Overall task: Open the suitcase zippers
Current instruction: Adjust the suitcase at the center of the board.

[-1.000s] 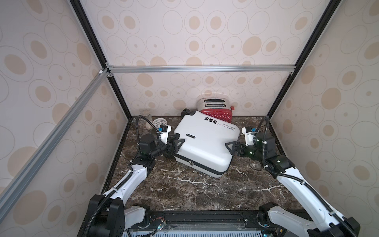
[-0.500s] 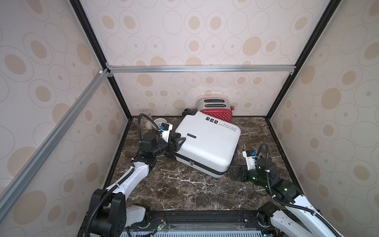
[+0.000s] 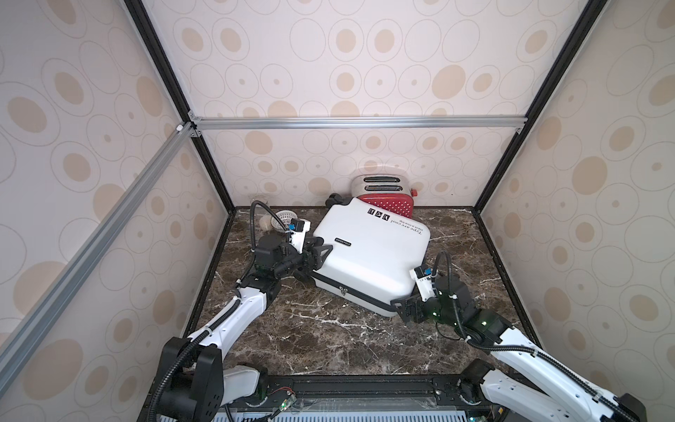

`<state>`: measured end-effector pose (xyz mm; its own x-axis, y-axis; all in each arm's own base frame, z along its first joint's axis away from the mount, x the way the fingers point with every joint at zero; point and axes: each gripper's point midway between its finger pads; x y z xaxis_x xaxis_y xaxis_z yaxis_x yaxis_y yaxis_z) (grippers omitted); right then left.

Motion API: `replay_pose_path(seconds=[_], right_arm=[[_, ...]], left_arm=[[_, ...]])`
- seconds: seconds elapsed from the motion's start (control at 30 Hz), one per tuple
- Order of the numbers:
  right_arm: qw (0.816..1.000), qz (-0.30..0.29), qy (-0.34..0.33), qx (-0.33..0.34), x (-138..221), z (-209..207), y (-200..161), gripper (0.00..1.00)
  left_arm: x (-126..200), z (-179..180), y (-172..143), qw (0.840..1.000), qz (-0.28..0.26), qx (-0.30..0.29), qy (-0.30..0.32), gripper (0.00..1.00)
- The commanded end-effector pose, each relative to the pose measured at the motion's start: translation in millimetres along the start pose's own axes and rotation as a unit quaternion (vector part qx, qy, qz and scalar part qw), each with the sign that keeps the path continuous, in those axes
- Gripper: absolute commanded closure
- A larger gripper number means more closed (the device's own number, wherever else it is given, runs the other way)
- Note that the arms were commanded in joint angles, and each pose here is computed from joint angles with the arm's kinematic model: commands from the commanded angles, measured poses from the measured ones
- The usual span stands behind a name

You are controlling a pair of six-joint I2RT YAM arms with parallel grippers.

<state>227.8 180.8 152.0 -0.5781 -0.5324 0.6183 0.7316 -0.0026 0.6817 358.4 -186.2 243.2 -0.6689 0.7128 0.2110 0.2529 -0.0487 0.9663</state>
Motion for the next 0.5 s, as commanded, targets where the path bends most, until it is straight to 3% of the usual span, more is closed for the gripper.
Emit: replay_pose_path(seconds=[0.0,0.47], right_arm=[[0.998,-0.047,-0.028,0.034,6,-1,34,0.06],[0.987,-0.095,-0.130,-0.022,-2,-67,85,0.07]], left_arm=[[-2,-18,-30,0.997,0.063,0.025,-0.031,0.24],[9,-28,3,0.999,0.018,0.004,-0.033,0.22]])
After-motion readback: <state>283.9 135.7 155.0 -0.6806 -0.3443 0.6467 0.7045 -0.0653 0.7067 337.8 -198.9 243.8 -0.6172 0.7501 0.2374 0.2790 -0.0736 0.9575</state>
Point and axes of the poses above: each gripper's point midway between its finger pads, its own x axis back along the fingers, its own z axis along the line the jaws close on, y = z × x, and after that the axes turned 8 degrees about -x, right-handed
